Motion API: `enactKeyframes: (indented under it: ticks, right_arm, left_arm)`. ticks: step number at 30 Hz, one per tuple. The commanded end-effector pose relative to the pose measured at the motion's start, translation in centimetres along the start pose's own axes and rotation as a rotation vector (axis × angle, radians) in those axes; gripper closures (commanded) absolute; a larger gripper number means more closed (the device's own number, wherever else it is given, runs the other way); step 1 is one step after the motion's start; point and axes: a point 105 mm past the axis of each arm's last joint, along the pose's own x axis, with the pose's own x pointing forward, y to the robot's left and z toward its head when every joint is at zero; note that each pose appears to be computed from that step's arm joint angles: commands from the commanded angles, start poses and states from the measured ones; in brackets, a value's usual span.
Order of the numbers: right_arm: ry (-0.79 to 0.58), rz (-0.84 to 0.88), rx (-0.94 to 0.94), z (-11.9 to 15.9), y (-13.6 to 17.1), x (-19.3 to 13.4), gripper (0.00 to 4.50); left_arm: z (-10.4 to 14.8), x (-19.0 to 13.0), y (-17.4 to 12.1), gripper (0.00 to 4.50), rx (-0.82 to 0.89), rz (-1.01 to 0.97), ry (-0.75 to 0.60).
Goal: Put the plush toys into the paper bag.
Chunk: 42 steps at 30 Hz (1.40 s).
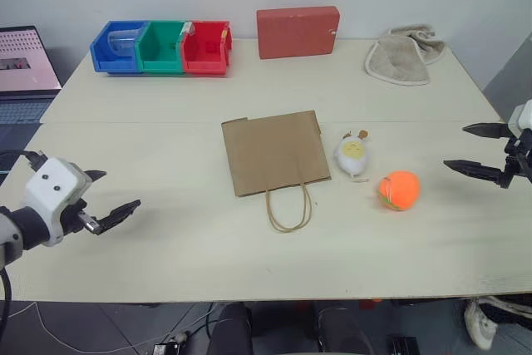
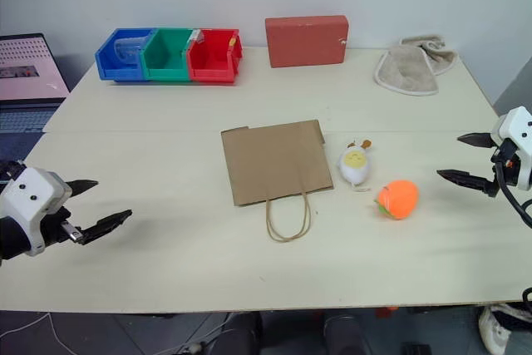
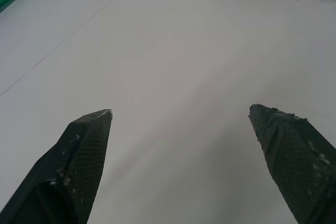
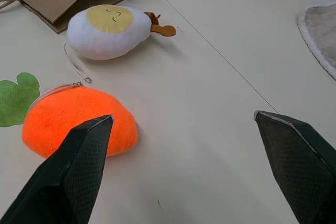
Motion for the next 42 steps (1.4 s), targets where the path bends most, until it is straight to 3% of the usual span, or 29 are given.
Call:
enactKeyframes:
  ticks: [1,17,26,30,35,42]
  right_arm:
    - [-0.028,-0.023,-0.046,1.4,-0.4,-0.7,0.0]
    - [-0.034,-0.015,-0.059,1.6,-0.2,-0.2,0.0]
    - [-0.048,-0.01,-0.074,2.1,-0.1,0.2,0.0]
    - [-0.046,-0.002,-0.079,2.3,0.0,0.0,0.0]
    - [-0.062,0.029,-0.092,3.1,0.8,0.2,0.0]
    - [-0.126,0.198,-0.095,5.6,6.2,1.7,0.0]
  left_arm:
    - [0.8,-0.3,0.3,0.03,0.002,0.006,-0.042]
    - [1.6,-0.3,0.8,0.03,0.022,0.039,-0.122]
    - [0.9,0.3,-0.3,0.03,0.084,-0.008,-0.084]
    - [0.4,0.6,-1.5,0.03,0.174,-0.077,-0.041]
    - [2.3,1.8,-3.5,0.03,0.218,-0.187,-0.093]
    - [5.5,5.2,-10.3,0.03,0.355,-0.458,-0.221]
